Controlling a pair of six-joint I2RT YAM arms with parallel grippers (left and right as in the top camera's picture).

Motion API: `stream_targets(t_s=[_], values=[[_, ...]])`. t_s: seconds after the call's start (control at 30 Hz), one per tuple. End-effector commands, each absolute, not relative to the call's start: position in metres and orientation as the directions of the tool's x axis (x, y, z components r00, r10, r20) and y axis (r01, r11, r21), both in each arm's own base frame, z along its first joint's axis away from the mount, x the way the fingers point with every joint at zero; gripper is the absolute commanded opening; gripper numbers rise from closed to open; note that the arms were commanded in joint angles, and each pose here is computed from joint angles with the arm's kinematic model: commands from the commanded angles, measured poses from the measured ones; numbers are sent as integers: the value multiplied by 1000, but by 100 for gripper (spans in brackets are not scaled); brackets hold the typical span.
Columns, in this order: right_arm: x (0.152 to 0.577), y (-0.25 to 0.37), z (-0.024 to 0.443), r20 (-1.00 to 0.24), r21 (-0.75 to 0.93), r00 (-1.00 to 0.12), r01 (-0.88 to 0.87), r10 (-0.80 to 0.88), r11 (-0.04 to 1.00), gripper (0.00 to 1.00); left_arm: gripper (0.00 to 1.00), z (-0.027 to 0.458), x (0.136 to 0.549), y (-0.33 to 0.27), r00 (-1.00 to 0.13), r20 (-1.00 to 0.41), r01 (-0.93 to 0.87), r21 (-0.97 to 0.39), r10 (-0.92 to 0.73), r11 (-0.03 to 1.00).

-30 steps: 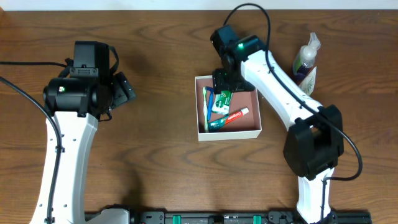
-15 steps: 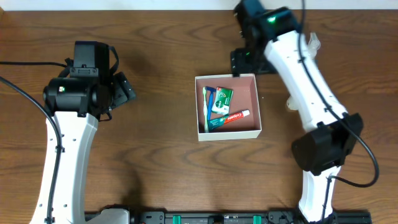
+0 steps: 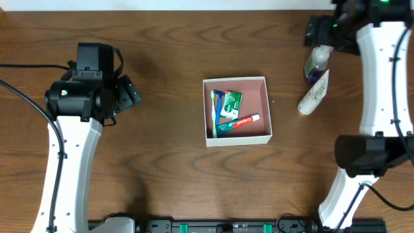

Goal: Pack container
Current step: 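Open the right gripper and withdraw it up and right, then move the right gripper over the blue pump soap bottle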

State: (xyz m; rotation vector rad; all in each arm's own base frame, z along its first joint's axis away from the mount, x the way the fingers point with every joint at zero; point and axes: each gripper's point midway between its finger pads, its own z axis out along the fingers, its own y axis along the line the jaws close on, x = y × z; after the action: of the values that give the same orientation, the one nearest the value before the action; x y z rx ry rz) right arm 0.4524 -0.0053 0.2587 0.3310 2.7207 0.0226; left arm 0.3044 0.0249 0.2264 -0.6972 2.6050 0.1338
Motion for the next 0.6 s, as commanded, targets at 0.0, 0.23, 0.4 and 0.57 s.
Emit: stream_targets(t_s=[0.0,0.23,0.4,0.57], values=[[461,-18,280,-464,87,-855,213,229,973,99,98,226,304,27,-768,-435,-513,-20,-469,858],[504,-42,301,-630,35,-766,140,130,990,99,98,226,304,27,-768,-435,-513,-20,-469,858],[519,-49,279,-611,42,-779,149,143,988,99,98,226,304,27,-768,-435,-513,-20,-469,858],[529,-49,244,-554,39,-820,148,145,988,99,98,226,304,27,-768,-435,-513,-20,-469,858]])
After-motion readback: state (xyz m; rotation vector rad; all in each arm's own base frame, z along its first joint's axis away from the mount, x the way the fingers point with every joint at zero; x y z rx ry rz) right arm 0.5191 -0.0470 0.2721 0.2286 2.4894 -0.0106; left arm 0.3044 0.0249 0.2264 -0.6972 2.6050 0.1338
